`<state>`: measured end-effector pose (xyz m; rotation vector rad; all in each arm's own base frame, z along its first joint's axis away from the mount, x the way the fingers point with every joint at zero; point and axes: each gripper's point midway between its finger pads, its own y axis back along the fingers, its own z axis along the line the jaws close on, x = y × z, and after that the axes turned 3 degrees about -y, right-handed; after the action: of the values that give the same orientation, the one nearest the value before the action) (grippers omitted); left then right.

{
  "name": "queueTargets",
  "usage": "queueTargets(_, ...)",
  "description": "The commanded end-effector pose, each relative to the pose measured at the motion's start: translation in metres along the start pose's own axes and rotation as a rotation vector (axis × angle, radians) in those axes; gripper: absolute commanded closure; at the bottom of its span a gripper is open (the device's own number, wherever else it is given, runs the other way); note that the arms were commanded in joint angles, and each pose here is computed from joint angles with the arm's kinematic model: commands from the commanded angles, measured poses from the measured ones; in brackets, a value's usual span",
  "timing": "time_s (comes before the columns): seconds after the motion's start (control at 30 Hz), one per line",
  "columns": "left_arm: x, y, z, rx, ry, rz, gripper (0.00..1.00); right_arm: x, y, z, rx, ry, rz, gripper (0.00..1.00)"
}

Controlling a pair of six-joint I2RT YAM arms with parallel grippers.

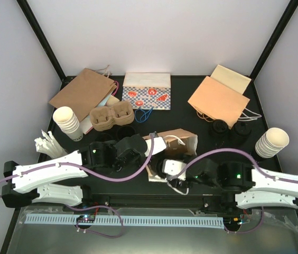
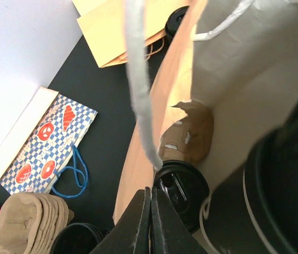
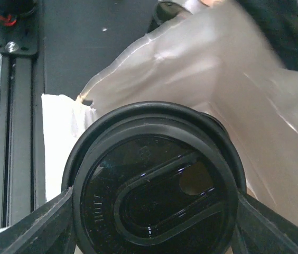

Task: Pack the takeout coffee

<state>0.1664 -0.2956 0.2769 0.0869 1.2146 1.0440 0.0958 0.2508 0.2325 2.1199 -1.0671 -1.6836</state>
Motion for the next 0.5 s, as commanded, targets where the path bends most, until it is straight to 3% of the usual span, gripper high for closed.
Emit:
queueTargets(0.0, 0.014, 0.008, 0.001, -0.018, 0.002, 0.033, 0.99, -0.008, -0.026, 0.022, 0.052, 0.132, -0.005, 0.43)
queueTargets(0.2, 0.025, 0.015, -0.019, 0.053, -0.025, 0.036, 0.99, -0.015, -0.048, 0.052, 0.072, 0.210, -0.005, 0.41)
queueTargets(0.47, 0.034, 0.016, -0.024, 0.040, -0.020, 0.069, 0.98, -0.013, -0.031, 0.040, 0.104, 0.136, 0.027, 0.41)
